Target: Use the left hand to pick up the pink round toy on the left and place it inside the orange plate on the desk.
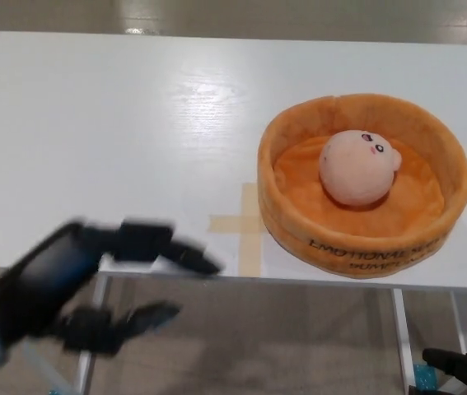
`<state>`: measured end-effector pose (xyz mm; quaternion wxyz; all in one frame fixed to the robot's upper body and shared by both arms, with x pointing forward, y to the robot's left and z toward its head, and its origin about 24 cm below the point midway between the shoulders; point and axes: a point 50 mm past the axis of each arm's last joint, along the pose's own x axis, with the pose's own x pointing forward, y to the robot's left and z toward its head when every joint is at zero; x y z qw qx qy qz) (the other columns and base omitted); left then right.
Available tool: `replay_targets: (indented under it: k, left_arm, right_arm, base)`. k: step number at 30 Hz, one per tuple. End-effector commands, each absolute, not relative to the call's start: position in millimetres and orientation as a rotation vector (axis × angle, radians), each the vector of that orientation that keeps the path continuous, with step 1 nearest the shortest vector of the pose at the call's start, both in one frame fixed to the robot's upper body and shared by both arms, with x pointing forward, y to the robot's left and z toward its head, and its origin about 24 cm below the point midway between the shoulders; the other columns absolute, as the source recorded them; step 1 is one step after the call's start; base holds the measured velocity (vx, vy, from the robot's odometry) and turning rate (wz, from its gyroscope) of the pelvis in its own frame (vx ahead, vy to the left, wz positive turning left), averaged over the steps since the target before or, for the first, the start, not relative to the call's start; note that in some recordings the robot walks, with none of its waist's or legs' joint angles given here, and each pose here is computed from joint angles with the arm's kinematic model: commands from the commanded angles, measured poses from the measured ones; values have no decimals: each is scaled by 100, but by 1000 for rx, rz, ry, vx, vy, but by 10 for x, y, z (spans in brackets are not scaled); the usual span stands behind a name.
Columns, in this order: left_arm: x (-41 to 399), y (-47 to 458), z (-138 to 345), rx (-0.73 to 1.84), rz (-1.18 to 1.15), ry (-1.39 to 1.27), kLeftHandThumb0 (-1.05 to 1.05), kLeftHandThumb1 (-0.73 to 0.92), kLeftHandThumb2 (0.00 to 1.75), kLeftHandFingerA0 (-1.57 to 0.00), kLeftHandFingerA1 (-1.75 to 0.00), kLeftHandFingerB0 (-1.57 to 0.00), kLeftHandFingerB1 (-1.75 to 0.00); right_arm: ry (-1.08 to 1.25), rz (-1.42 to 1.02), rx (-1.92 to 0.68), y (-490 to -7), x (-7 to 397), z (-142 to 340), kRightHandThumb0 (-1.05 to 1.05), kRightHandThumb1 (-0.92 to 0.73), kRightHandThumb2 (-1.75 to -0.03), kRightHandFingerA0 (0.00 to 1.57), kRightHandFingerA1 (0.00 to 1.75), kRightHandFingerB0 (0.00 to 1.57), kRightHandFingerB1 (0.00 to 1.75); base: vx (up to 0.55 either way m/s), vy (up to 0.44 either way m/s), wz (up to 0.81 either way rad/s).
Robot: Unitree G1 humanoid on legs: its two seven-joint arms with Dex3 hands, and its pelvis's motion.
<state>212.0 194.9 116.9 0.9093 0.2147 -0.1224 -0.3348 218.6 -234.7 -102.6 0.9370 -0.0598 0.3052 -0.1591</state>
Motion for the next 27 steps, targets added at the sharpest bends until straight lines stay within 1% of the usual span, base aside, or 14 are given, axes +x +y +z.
replay_targets:
  k: [1,3,4,8,10,12,13,16,17,22,23,25,26,27]
  left_arm:
    - [1420,2545,416,83,-855,195,-8,83,68,-61,-47,-72,-46]
    - [1412,2580,357,112,-840,238,-8,83,68,-61,-47,-72,-46]
    - [1425,2645,236,166,-790,294,-6,83,64,-62,-46,-75,-48]
    - [1446,2725,73,209,-700,364,-8,79,63,-64,-47,-74,-48]
    - [1541,2851,-305,297,-387,477,-7,77,63,-67,-45,-76,-48]
    - [1559,2876,-402,310,-320,501,-8,77,62,-68,-46,-73,-47]
    - [1574,2898,-536,354,-262,551,-10,79,63,-50,-40,-55,-38]
    - [1584,2929,-773,445,-181,645,-10,78,63,-47,-40,-50,-36]
    - [1561,2940,-875,394,-140,700,-8,83,68,-39,-41,-50,-37]
    - [1423,2918,-1146,198,25,854,-9,82,64,-31,-34,-50,-35]
    - [1416,2910,-1159,180,51,853,-11,56,99,-14,-50,-25,-51]
    - [1414,2905,-1166,172,66,852,-11,56,99,-14,-50,-25,-51]
    - [1424,2904,-1170,173,80,854,-18,74,62,-23,-32,-30,-31]
    - [1432,2903,-1173,174,89,855,-18,74,62,-23,-32,-30,-31]
  right_arm:
    - [628,-335,-148,-2406,2167,-1022,-12,-30,-84,45,91,59,73]
    - [627,-336,-146,-2403,2163,-1024,-12,-30,-84,45,91,59,73]
    - [629,-334,-145,-2400,2163,-1026,-9,-26,-93,50,77,58,76]
    - [628,-334,-142,-2400,2160,-1027,-10,-25,-92,46,75,57,75]
    - [630,-340,-146,-2414,2164,-1022,-7,-24,-92,47,76,58,75]
    - [628,-337,-150,-2418,2167,-1019,-8,-24,-93,46,75,57,75]
    - [630,-335,-151,-2420,2170,-1018,-8,-24,-92,48,75,57,75]
    - [632,-333,-155,-2422,2172,-1017,-10,-28,-85,43,87,61,72]
    - [632,-333,-159,-2421,2172,-1017,-8,-29,-85,45,90,61,73]
    - [630,-335,-160,-2416,2158,-1024,-13,-28,-85,41,90,60,73]
    - [631,-333,-159,-2413,2162,-1023,-8,-25,-93,46,75,56,74]
    - [632,-332,-159,-2412,2166,-1022,-8,-25,-93,46,75,56,74]
    - [631,-334,-158,-2407,2177,-1018,-9,-30,-83,43,88,60,72]
    - [631,-336,-158,-2403,2185,-1015,-9,-30,-83,43,88,60,72]
  base:
    - [0,0,0]
    - [0,0,0]
    - [0,0,0]
    - [0,0,0]
    - [0,0,0]
    - [0,0,0]
    - [0,0,0]
    - [0,0,0]
    - [0,0,0]
    - [0,0,0]
    - [0,0,0]
    - [0,0,0]
    - [0,0,0]
    - [0,0,0]
